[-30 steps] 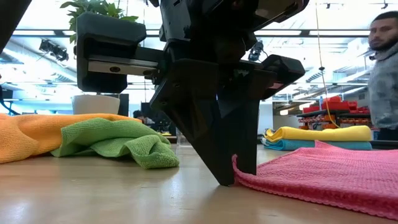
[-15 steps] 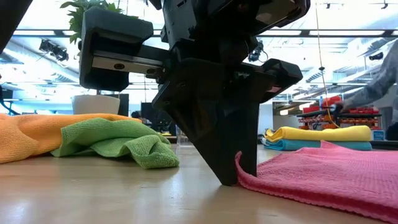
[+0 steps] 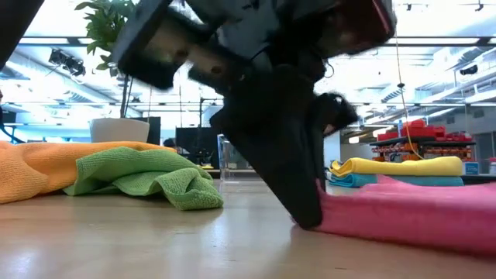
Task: Fold microfiber towels
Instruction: Fold the pink towel
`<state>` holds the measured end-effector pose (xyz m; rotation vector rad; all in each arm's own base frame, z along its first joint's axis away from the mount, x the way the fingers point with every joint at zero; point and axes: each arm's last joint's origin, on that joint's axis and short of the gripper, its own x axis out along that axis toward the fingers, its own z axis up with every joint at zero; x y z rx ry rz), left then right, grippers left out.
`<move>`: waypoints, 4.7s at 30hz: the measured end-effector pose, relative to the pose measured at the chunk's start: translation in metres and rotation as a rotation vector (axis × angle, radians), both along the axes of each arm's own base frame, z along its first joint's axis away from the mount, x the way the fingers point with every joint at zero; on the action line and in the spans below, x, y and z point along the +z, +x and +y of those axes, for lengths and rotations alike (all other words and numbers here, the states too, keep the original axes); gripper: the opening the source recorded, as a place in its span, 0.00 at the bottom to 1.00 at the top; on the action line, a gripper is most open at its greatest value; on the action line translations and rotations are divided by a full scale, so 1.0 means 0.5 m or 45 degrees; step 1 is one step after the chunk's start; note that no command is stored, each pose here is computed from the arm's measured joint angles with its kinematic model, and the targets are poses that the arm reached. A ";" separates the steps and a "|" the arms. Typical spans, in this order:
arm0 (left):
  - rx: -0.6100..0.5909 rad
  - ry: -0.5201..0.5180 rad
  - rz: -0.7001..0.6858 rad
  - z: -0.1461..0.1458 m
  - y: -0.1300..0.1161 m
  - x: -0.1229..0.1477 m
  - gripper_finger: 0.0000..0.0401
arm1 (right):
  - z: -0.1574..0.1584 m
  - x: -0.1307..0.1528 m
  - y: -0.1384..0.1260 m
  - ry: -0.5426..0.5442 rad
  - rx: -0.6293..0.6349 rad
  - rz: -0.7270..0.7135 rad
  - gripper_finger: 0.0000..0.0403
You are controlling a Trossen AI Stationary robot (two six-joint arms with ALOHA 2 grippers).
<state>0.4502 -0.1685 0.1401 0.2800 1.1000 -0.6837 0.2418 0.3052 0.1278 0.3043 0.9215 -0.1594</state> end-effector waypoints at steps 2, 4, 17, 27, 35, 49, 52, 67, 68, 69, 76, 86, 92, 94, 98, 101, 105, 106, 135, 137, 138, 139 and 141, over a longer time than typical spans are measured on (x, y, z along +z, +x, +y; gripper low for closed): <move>0.085 -0.121 0.045 0.017 0.000 0.031 0.02 | -0.013 0.062 -0.003 0.085 -0.076 -0.055 0.02; 0.155 -0.233 0.050 0.033 -0.005 0.086 0.02 | -0.022 0.114 -0.016 0.174 -0.134 -0.086 0.02; 0.413 -0.599 0.071 -0.025 -0.031 0.204 0.03 | -0.023 0.199 -0.082 0.430 -0.295 -0.125 0.01; 0.707 -0.343 -0.136 0.058 0.021 0.162 0.02 | -0.099 0.133 -0.091 0.135 -0.531 0.089 0.01; 0.776 -0.279 -0.030 0.091 0.040 0.094 0.03 | -0.160 0.080 -0.075 0.013 -0.596 0.167 0.01; 0.876 -0.217 -0.049 0.157 0.055 0.083 0.02 | -0.193 0.047 -0.079 -0.037 -0.647 0.208 0.01; 0.883 -0.215 -0.050 0.163 0.056 0.082 0.02 | -0.203 0.041 -0.077 -0.052 -0.666 0.217 0.01; 0.962 -0.148 -0.099 0.218 0.075 0.058 0.06 | -0.216 0.040 -0.074 -0.092 -0.676 0.241 0.11; 0.967 -0.149 -0.101 0.220 0.077 0.055 0.06 | -0.216 0.040 -0.073 -0.089 -0.679 0.245 0.11; 0.971 -0.138 -0.077 0.221 0.074 0.049 0.06 | -0.218 0.040 -0.071 -0.089 -0.684 0.246 0.12; 0.982 -0.157 -0.107 0.225 0.083 0.040 0.02 | -0.229 0.057 -0.077 -0.099 -0.707 0.262 0.19; 1.045 -0.183 -0.129 0.252 0.090 0.042 0.02 | -0.232 0.129 -0.102 0.045 -0.709 0.085 0.29; 1.042 -0.218 -0.192 0.251 0.098 0.049 0.05 | -0.231 0.065 -0.097 0.099 -0.693 0.068 0.04; 1.042 -0.218 -0.192 0.251 0.098 0.049 0.06 | -0.240 0.044 -0.100 0.124 -0.715 0.061 0.02; 1.050 -0.206 -0.186 0.253 0.100 0.040 0.05 | -0.264 0.011 -0.112 0.118 -0.770 0.087 0.02; 1.055 -0.195 -0.184 0.253 0.102 0.029 0.04 | -0.279 -0.007 -0.117 0.121 -0.791 0.107 0.01; 1.050 -0.155 -0.177 0.265 0.098 0.034 0.10 | -0.289 -0.019 -0.118 0.138 -0.798 0.116 0.01; 1.060 -0.152 -0.174 0.272 0.095 0.041 0.13 | -0.289 -0.019 -0.118 0.137 -0.793 0.115 0.01; 0.910 0.025 -0.137 0.022 0.039 -0.002 0.10 | -0.286 -0.016 -0.114 0.168 -0.795 0.148 0.01; 0.909 0.025 -0.116 0.028 0.042 -0.012 0.06 | -0.286 -0.016 -0.114 0.175 -0.807 0.146 0.01; 0.906 0.040 -0.106 0.031 0.041 -0.013 0.04 | -0.286 -0.016 -0.114 0.182 -0.815 0.146 0.01; 0.896 0.055 -0.103 0.035 0.041 -0.013 0.02 | -0.285 -0.016 -0.114 0.191 -0.822 0.147 0.01; 0.885 0.076 -0.097 0.049 0.043 -0.014 0.02 | -0.281 -0.016 -0.114 0.225 -0.823 0.156 0.01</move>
